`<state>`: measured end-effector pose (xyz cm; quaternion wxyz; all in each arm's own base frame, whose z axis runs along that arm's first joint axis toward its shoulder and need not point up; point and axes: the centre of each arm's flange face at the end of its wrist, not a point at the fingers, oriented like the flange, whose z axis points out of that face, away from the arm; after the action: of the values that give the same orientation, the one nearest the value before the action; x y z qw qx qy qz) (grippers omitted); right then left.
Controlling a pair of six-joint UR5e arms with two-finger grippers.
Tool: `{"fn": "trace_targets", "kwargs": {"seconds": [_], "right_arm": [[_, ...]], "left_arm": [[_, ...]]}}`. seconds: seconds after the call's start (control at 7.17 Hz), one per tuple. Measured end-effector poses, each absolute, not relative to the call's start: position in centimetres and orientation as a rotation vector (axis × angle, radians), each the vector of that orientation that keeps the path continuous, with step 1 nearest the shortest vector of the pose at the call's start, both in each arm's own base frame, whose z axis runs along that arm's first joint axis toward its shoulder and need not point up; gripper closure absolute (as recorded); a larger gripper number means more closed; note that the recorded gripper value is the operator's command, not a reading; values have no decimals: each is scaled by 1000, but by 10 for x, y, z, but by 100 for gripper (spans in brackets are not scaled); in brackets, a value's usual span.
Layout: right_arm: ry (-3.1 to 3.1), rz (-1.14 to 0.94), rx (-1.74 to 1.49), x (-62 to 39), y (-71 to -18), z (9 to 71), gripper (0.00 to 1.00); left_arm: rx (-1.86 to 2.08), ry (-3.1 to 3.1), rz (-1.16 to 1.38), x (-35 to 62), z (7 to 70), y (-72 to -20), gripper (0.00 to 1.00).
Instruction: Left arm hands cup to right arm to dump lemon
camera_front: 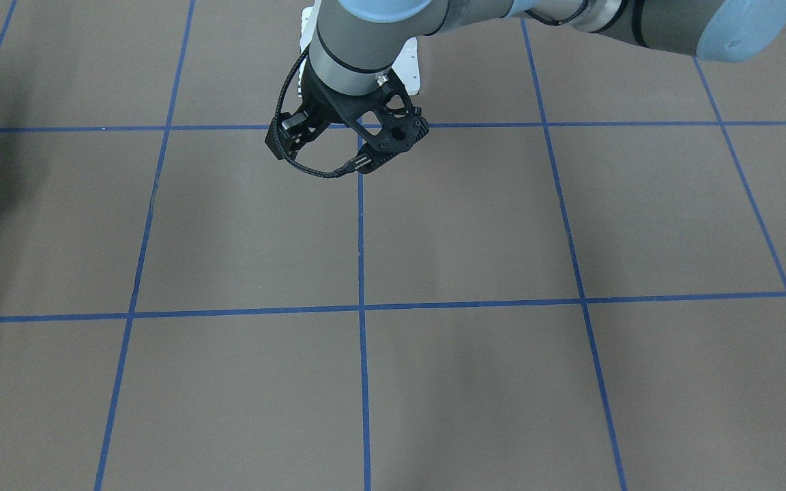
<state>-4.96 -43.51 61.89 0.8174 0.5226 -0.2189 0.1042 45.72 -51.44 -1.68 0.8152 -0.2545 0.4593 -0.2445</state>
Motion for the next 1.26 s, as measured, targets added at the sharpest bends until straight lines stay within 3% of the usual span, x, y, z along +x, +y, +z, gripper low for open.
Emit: {"fn": "trace_targets", "kwargs": {"seconds": [0.56, 1.26], "right_arm": [[-683, 422, 1124, -10, -394, 677, 100], [-885, 570, 1055, 38, -354, 687, 100]], "left_arm": [[-531, 983, -541, 446, -10, -523, 0], [-513, 998, -558, 425, -2, -529, 0]]}}
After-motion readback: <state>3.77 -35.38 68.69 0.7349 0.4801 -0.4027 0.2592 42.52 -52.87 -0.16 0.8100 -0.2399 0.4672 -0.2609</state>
